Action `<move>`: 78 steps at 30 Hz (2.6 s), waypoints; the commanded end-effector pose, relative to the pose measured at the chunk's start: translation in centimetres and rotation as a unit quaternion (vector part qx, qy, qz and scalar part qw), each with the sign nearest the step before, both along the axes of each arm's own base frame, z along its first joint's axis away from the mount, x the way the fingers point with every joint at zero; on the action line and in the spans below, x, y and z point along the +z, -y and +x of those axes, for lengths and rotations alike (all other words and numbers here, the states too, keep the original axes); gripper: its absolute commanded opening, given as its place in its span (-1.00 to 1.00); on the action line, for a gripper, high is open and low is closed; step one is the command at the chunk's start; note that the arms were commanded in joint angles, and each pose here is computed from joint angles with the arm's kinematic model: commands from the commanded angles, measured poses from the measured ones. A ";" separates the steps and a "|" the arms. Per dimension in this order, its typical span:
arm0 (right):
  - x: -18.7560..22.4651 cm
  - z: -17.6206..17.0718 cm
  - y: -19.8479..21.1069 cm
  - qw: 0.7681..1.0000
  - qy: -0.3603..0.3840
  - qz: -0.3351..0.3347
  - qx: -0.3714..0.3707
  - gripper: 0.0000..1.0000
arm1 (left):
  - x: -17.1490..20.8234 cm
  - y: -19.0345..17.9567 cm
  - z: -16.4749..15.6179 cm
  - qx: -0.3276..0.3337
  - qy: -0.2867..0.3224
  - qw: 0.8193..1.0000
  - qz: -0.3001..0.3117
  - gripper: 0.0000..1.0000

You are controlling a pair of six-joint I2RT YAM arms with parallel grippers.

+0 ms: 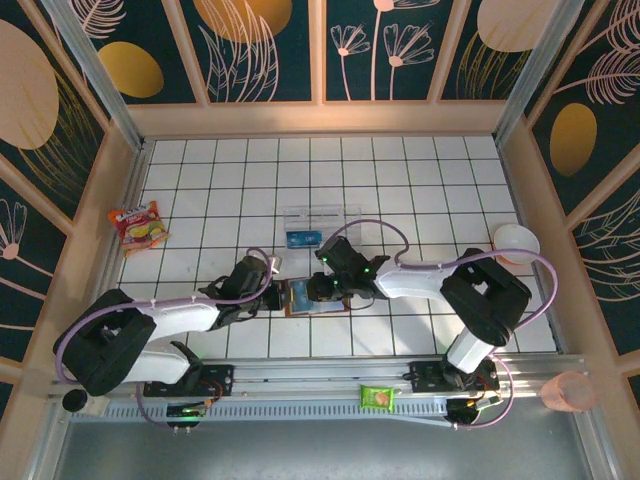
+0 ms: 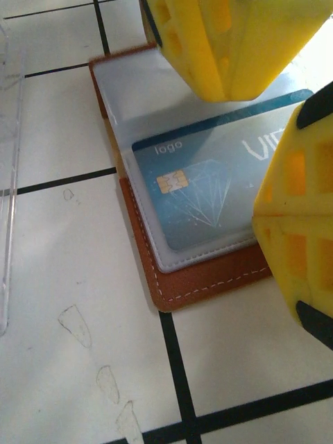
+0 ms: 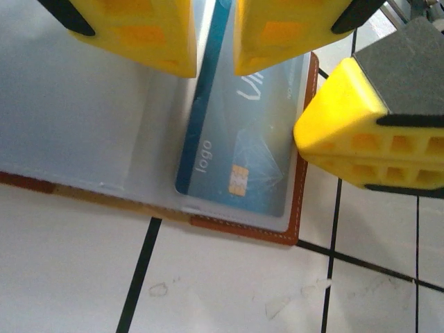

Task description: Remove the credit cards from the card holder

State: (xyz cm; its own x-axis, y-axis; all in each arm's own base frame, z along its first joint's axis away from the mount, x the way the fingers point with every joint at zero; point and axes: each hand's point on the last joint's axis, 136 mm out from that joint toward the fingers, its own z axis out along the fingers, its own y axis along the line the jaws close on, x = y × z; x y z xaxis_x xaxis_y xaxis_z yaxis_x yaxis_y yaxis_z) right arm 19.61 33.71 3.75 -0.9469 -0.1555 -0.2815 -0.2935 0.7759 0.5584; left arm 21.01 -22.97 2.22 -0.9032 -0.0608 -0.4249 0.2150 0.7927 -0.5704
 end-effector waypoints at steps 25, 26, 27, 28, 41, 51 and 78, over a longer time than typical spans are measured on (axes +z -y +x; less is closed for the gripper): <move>-1.7 -0.1 0.8 0.996 -0.062 0.021 -0.052 -1.00 | -1.7 -0.9 -1.0 -0.002 -0.020 0.999 0.025 -1.00; -1.7 -0.1 1.1 0.996 -0.061 0.020 -0.056 -1.00 | -1.7 -0.9 -1.0 -0.001 -0.020 0.999 0.025 -1.00; -1.7 -0.1 1.3 0.996 -0.060 0.018 -0.061 -1.00 | -1.7 -0.9 -0.9 0.000 -0.020 0.999 0.025 -1.00; -1.6 -0.1 1.5 0.996 -0.058 0.017 -0.065 -1.00 | -1.6 -0.9 -0.9 0.000 -0.020 0.999 0.025 -1.00; -0.3 -0.5 6.1 0.993 -0.022 -0.042 -0.105 -1.00 | -0.9 -0.6 -0.5 0.000 -0.012 1.000 0.021 -1.00; 1.4 -0.2 6.8 0.994 0.004 -0.083 -0.073 -1.00 | 0.3 0.1 0.3 -0.008 0.002 1.000 0.018 -1.00; 0.8 -0.1 2.6 0.999 -0.002 -0.032 -0.038 -0.44 | -1.3 0.8 -0.4 -0.028 -0.024 0.999 0.011 -1.00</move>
State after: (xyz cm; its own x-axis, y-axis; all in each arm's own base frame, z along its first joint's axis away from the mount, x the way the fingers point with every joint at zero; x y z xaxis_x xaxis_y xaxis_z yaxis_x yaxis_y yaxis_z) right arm 19.54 30.78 4.95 -0.9555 -0.1090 -0.2743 -0.2348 0.8437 0.4827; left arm 21.57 -24.20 2.25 -0.9065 -0.0352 -0.4208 0.2403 0.7764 -0.5826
